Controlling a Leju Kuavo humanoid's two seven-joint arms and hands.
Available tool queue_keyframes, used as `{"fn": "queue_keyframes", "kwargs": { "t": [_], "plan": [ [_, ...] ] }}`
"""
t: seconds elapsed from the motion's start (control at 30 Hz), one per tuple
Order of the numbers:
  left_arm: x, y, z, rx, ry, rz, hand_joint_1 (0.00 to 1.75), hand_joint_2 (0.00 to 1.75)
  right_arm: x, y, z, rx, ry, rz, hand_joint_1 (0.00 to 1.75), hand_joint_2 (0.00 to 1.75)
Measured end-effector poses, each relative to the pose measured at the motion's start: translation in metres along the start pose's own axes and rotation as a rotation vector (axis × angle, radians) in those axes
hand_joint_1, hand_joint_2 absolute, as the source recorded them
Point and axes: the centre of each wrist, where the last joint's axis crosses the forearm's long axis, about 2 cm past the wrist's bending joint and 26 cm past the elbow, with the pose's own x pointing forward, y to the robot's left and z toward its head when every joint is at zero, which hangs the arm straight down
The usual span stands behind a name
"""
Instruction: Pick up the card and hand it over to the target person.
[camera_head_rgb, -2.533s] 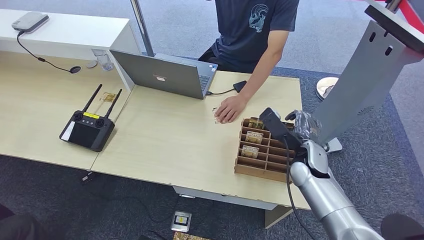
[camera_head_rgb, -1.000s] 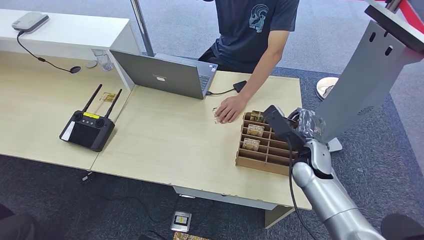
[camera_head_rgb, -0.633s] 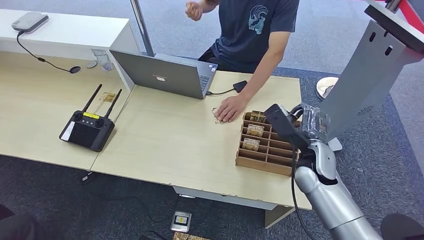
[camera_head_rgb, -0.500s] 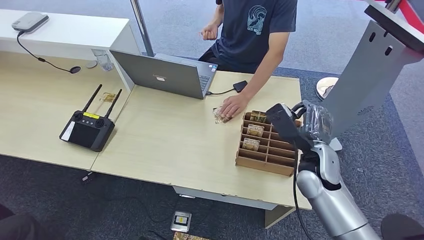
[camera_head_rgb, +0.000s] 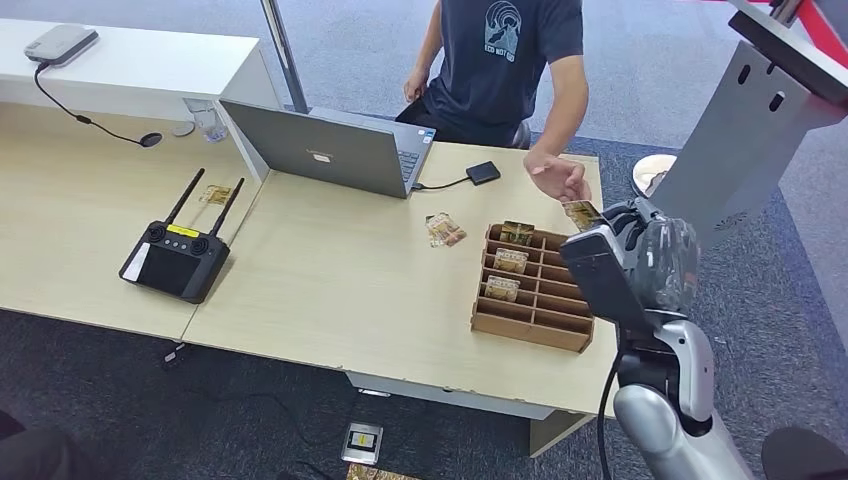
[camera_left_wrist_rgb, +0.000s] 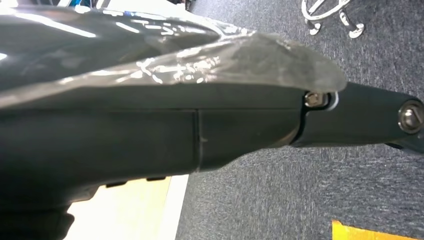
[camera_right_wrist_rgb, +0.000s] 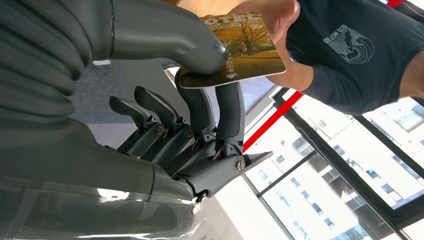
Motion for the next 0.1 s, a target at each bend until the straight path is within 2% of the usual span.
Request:
{"fn": "queue_keyframes", "kwargs": {
  "t": [0.1],
  "plan": [
    [0.0007, -0.0009, 0.0001, -0.004, 0.003, -0.007, 0.0, 0.0, -0.001, 0.0011, 0.0007, 0.003, 0.001, 0.003, 1.75, 1.75]
  ]
}}
